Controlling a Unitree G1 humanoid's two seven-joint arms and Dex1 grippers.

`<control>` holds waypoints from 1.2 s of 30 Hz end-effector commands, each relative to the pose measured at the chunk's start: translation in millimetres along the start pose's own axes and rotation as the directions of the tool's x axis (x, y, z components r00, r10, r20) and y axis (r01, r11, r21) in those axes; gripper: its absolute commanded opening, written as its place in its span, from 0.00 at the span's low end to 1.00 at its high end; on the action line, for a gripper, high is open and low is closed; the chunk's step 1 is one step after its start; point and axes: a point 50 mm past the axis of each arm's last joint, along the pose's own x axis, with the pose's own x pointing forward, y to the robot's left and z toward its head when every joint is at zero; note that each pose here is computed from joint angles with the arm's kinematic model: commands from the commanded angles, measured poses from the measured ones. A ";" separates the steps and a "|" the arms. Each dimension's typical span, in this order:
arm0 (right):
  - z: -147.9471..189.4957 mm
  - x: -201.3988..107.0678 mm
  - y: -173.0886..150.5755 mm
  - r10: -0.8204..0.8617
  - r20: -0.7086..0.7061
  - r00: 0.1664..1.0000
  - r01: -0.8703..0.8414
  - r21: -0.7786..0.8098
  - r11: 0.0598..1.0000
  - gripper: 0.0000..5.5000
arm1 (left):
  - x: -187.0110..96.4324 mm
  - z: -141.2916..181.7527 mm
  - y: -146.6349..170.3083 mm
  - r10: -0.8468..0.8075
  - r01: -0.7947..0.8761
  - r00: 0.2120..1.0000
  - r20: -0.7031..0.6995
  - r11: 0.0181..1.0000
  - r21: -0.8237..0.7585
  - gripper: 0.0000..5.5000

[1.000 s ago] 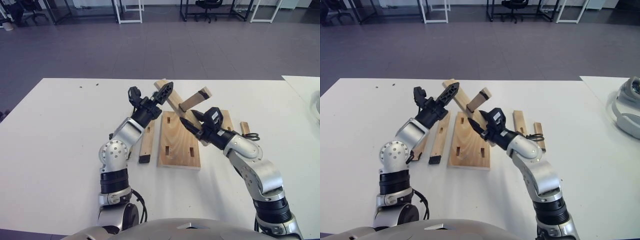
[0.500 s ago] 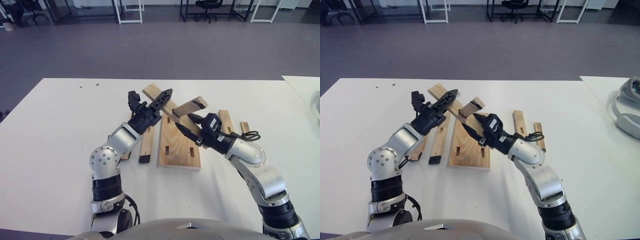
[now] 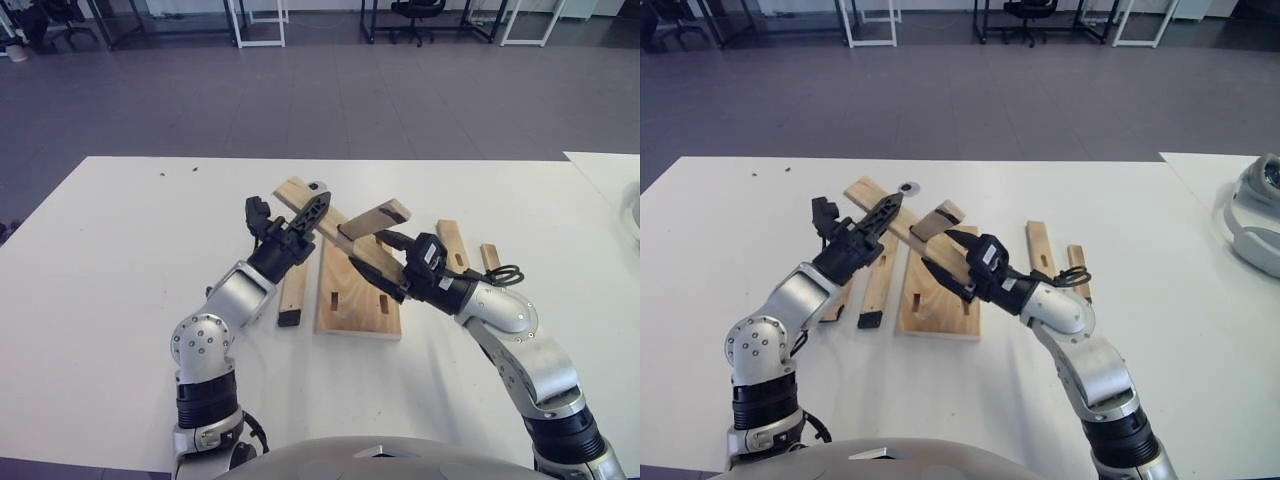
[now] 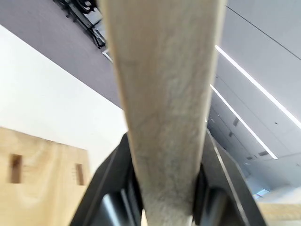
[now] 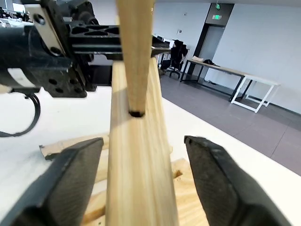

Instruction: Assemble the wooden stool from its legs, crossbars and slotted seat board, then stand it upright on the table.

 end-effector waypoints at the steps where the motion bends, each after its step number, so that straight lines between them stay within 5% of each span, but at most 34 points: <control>1: -22.2 -26.7 -22.6 -0.127 -0.159 0.979 0.115 -0.082 0.990 0.59 | -34.5 16.6 -1.0 0.167 -0.183 0.977 0.133 0.975 0.123 0.19; 12: -84.4 -38.7 -13.1 -0.103 -0.467 0.878 -0.026 -0.260 0.965 0.59 | -61.2 2.1 14.4 0.411 -0.451 0.893 0.185 0.821 0.351 0.19; 20: -85.6 -35.7 -1.3 -0.044 -0.463 0.885 -0.067 -0.223 0.973 0.59 | -66.5 -1.4 2.9 0.434 -0.466 0.884 0.174 0.780 0.419 0.19; 24: -81.0 -35.7 14.9 0.060 -0.438 0.897 -0.128 -0.127 0.984 0.59 | -66.0 -7.6 17.3 0.537 -0.528 0.830 0.153 0.666 0.527 0.19; 31: -78.8 -50.5 -24.6 -0.146 -0.454 0.879 0.068 -0.184 0.981 0.59 | -56.1 -17.6 12.2 0.535 -0.427 0.837 0.113 0.511 0.746 0.19; 36: -92.9 -44.2 5.3 0.032 -0.509 0.860 -0.115 -0.133 0.984 0.59 | -56.6 -17.1 13.2 0.547 -0.469 0.827 0.131 0.542 0.698 0.19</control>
